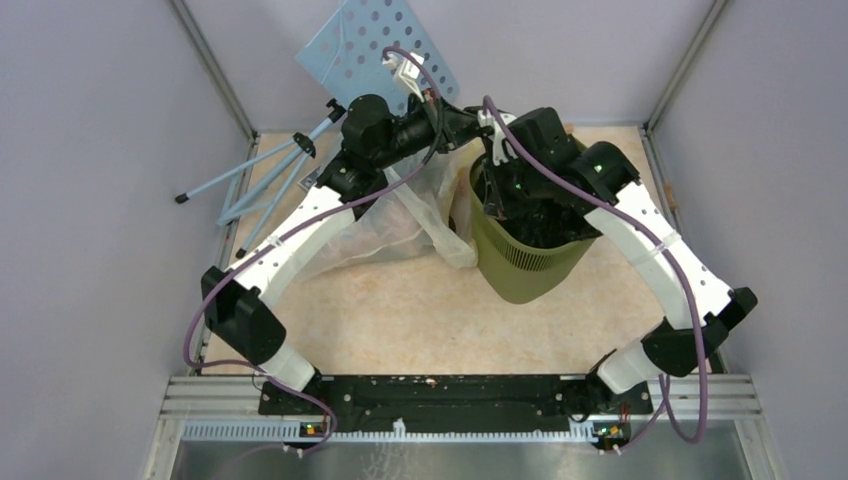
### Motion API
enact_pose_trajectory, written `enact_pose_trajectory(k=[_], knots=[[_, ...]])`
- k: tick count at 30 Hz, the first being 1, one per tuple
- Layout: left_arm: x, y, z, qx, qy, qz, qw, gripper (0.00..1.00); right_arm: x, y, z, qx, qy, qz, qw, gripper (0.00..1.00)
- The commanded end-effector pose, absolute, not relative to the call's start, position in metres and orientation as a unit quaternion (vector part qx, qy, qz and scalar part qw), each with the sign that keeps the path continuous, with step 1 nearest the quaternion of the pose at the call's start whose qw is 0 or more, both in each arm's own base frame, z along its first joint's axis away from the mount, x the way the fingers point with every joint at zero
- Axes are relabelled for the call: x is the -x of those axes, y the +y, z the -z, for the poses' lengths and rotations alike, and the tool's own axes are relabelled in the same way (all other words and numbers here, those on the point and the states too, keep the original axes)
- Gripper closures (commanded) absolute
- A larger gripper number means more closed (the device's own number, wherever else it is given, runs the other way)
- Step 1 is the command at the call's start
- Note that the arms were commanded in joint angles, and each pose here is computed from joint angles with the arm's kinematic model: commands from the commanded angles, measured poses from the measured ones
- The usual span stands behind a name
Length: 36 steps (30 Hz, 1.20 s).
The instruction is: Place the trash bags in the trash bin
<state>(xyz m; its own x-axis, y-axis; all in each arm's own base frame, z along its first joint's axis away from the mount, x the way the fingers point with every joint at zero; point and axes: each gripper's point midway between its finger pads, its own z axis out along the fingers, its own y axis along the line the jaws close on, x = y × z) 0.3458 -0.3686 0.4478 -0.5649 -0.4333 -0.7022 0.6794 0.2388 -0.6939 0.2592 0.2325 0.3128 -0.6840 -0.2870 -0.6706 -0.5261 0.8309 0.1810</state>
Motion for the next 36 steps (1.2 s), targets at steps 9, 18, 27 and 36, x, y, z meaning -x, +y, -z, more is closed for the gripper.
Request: enact_pose_trajectory(k=[9, 18, 27, 36], knots=[[-0.326, -0.329, -0.469, -0.088, 0.641, 0.585, 0.489, 1.00, -0.252, 0.228, -0.394, 0.199, 0.853, -0.198, 0.439, 0.43], [-0.319, -0.325, -0.470, -0.093, 0.645, 0.583, 0.484, 1.00, -0.254, 0.149, -0.419, 0.125, 0.843, -0.070, 0.519, 0.36], [-0.311, -0.316, -0.478, -0.095, 0.644, 0.577, 0.493, 1.00, -0.256, 0.129, -0.387, 0.145, 0.855, 0.004, 0.498, 0.24], [-0.307, -0.313, -0.479, -0.099, 0.645, 0.576, 0.493, 1.00, -0.275, 0.111, -0.369, 0.093, 0.854, 0.081, 0.505, 0.27]])
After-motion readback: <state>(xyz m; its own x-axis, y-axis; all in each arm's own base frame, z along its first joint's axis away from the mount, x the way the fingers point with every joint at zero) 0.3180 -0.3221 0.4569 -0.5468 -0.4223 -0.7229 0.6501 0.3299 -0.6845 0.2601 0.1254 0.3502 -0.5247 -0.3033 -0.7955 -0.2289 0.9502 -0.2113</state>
